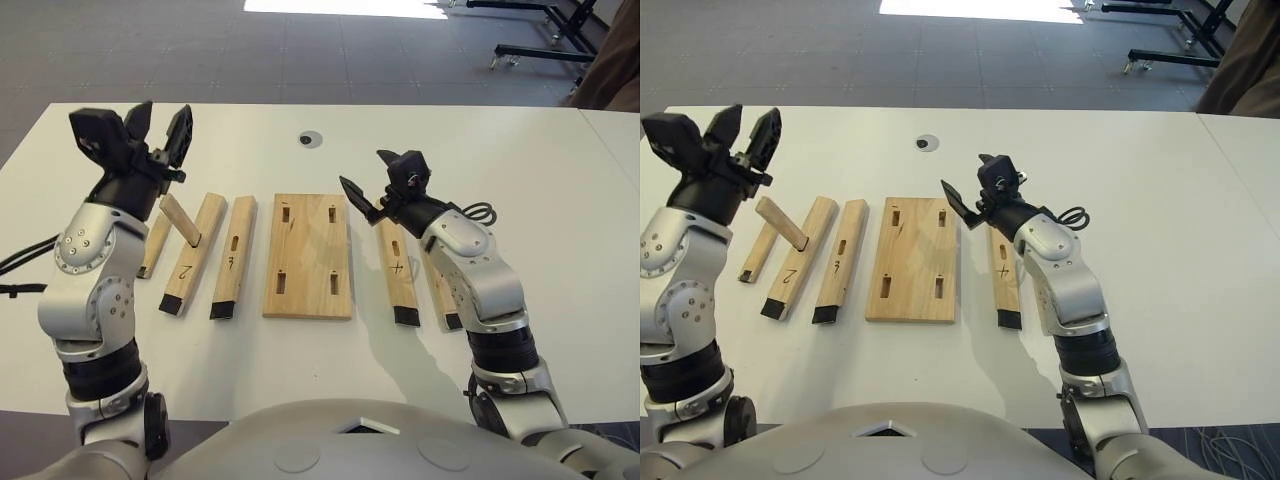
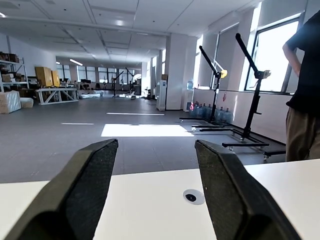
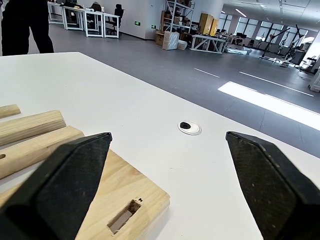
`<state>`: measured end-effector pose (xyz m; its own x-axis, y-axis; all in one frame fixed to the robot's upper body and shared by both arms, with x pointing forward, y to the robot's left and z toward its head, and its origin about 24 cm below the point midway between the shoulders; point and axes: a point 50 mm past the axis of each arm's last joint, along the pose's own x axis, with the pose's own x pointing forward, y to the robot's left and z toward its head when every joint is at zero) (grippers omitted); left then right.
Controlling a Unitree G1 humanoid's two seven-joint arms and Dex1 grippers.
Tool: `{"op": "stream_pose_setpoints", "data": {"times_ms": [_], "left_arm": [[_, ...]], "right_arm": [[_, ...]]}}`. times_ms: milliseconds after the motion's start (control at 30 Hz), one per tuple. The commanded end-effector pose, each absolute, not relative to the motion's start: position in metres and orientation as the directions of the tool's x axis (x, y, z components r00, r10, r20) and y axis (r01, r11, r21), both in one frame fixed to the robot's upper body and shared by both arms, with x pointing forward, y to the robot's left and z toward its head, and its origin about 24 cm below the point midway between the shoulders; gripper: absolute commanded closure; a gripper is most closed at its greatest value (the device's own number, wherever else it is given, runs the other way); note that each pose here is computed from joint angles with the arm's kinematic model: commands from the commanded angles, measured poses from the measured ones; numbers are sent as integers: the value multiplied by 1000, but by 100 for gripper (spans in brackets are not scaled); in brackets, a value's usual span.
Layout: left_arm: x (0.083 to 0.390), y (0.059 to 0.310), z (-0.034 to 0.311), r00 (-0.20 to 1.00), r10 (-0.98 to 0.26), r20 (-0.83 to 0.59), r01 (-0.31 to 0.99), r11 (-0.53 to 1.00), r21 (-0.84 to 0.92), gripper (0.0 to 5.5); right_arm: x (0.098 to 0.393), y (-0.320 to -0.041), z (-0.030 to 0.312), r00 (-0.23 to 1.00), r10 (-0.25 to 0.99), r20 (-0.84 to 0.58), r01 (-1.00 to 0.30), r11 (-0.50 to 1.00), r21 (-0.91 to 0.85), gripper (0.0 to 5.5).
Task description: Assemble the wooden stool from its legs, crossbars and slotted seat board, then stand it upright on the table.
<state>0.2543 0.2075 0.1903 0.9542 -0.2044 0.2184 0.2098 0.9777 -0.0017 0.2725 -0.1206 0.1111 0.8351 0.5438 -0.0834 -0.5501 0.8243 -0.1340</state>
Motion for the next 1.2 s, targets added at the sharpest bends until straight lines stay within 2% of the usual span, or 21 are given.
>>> {"op": "stream_pose_setpoints", "data": {"times_ms": [33,167,267,333,467,533,567,733,1000,1100,1200], "left_arm": [[268,214,212,948,-190,255,194,981,7,267],[267,220,219,952,-157,263,167,986,-14,267],[265,217,207,967,-154,203,165,986,-35,267],[265,211,180,981,-171,96,177,983,-50,267],[273,212,88,968,-169,-187,161,985,-56,267],[274,219,60,956,-147,-253,137,989,-58,267],[275,220,59,960,-145,-239,133,989,-67,267],[282,213,93,981,-175,-83,168,982,-86,267],[284,193,179,957,-227,182,241,969,-57,267],[278,196,208,940,-220,262,236,971,-33,267],[263,210,215,951,-166,259,174,985,-8,267]], "right_arm": [[276,-119,114,839,539,-67,-543,826,-150,128],[276,-120,115,838,542,-63,-545,824,-157,128],[276,-121,114,838,541,-71,-545,824,-158,128],[275,-121,112,834,546,-80,-551,820,-153,128],[277,-120,110,818,567,-98,-575,805,-146,128],[279,-120,114,813,575,-95,-583,797,-157,128],[281,-122,117,812,577,-91,-583,796,-163,128],[282,-125,118,815,572,-87,-578,798,-169,128],[282,-123,117,829,555,-70,-559,815,-155,128],[281,-125,116,838,542,-66,-545,825,-149,128],[279,-128,115,847,528,-68,-532,835,-144,128]]}}
